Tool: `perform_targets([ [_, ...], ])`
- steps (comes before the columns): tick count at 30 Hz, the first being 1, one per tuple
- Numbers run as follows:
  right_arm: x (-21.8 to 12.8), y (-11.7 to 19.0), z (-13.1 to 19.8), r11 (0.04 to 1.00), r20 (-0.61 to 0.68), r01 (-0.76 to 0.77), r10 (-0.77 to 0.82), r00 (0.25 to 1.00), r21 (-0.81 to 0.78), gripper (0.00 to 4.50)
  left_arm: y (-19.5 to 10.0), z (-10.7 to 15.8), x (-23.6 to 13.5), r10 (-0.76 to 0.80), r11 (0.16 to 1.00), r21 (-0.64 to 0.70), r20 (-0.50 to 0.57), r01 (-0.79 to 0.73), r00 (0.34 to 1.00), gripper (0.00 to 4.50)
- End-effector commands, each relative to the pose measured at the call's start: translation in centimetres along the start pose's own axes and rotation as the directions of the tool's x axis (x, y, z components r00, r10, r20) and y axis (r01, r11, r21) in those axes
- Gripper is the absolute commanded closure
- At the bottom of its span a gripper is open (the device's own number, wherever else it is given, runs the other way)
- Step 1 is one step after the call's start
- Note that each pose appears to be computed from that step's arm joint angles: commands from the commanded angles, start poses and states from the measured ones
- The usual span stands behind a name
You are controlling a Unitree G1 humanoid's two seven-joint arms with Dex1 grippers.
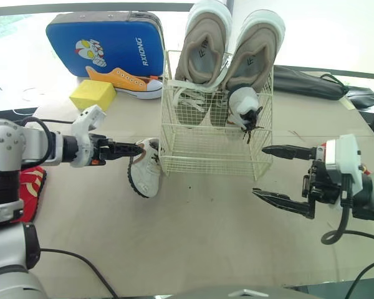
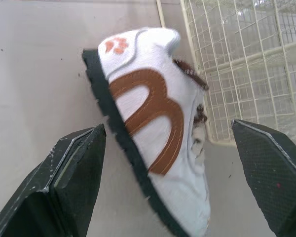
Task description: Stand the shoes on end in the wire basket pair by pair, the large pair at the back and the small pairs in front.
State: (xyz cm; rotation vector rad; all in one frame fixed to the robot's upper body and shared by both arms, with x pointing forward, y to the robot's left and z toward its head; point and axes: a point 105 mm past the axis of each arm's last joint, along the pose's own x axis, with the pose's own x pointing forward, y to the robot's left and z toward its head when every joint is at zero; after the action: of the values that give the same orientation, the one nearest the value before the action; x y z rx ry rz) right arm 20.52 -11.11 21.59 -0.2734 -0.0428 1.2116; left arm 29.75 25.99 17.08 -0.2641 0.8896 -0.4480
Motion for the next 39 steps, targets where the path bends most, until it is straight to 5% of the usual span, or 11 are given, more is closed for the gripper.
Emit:
perform_targets([
  [1, 0.0, -0.2, 0.7, 0.999, 0.026, -0.003, 0.004, 1.0, -0.038, 0.09, 1.5, -0.2, -1.5, 0.064, 0.998, -0.007, 0.017, -0.064, 0.998, 0.07],
  [9, 0.0, -0.4, 0.8, 0.999, 0.017, -0.008, 0.008, 1.0, -0.043, 0.09, 0.5, -0.4, 2.2, -0.045, 0.998, -0.049, 0.014, 0.045, 0.999, 0.07],
  [18, -0.5, 0.0, 0.7, 0.999, 0.005, 0.023, -0.023, 1.0, -0.031, 0.09, -0.9, 1.4, 0.6, -0.116, 0.991, -0.06, 0.023, 0.117, 0.993, 0.07],
  [32, -0.2, 0.5, 0.9, 0.998, 0.019, 0.04, -0.039, 0.999, -0.047, 0.09, -0.7, 1.6, 3.6, 0.023, 0.999, -0.041, -0.053, -0.025, 0.998, 0.07],
  [35, -0.1, 0.8, 1.5, 0.997, 0.043, 0.019, -0.016, 0.999, -0.07, 0.0, -0.6, 0.9, 4.0, 0.027, 0.999, -0.044, -0.073, -0.031, 0.997, 0.82],
  [38, 0.1, 1.0, 1.8, 0.996, 0.045, -0.006, 0.01, 0.999, -0.088, 0.0, -0.5, 0.4, 4.1, 0.034, 0.998, -0.05, -0.075, -0.038, 0.997, 2.43],
  [39, 0.2, 1.1, 2.0, 0.996, 0.049, -0.015, 0.02, 0.999, -0.093, 0.0, -0.3, 0.3, 4.0, 0.037, 0.998, -0.052, -0.073, -0.041, 0.997, 2.61],
])
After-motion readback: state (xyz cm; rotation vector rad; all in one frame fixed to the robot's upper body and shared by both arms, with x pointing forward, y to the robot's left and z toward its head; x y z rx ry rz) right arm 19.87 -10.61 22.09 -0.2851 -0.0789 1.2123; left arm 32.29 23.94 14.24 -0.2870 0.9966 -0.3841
